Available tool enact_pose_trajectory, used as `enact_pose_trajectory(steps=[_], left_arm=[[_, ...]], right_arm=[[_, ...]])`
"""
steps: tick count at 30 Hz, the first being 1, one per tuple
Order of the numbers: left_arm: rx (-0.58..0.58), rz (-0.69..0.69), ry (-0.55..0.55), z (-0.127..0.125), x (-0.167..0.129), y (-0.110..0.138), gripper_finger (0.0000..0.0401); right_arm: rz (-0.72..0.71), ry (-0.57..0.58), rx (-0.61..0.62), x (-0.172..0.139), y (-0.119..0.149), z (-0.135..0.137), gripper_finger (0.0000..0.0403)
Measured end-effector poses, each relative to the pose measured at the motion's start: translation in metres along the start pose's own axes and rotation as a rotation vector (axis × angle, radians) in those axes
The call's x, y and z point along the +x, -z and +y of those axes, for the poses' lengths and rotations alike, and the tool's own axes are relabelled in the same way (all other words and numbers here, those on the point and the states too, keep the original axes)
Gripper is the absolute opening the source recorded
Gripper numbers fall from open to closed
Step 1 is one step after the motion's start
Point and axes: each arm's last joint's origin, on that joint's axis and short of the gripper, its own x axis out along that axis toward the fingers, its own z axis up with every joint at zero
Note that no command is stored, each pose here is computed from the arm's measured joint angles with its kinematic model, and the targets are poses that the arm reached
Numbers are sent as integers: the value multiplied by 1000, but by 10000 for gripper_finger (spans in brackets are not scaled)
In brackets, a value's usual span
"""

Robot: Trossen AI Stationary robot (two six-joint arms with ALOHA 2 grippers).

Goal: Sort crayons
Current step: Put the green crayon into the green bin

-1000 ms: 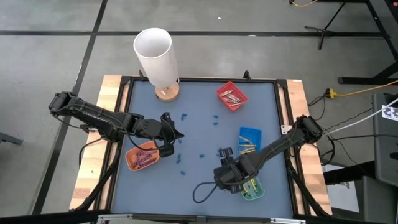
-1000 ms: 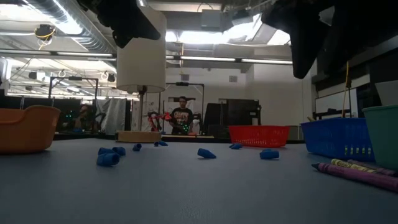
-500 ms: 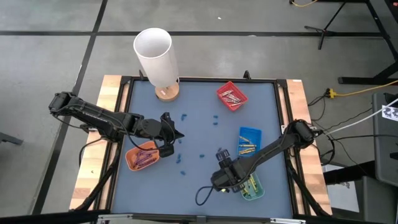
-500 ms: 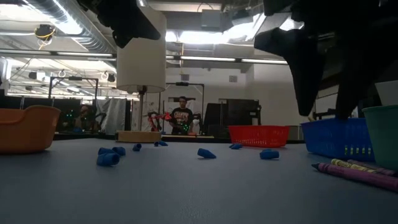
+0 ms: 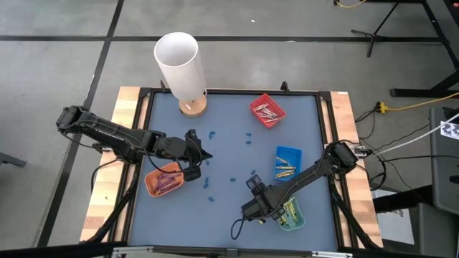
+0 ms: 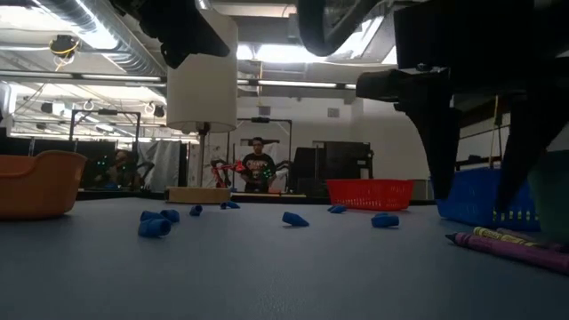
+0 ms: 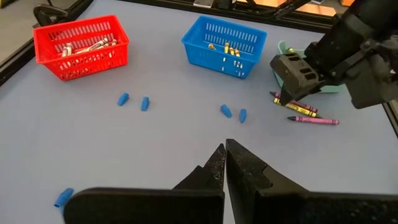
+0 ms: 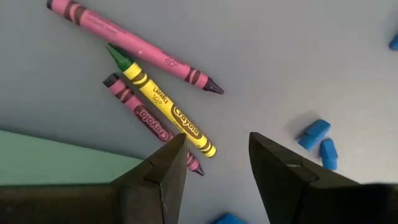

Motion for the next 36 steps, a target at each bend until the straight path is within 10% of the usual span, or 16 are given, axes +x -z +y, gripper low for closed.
enact_pose_trajectory(steps=[36], left_arm=[[0,0,0,0,0,0,0]], right_arm=[[104,-11,-73,-3,10,1,172]])
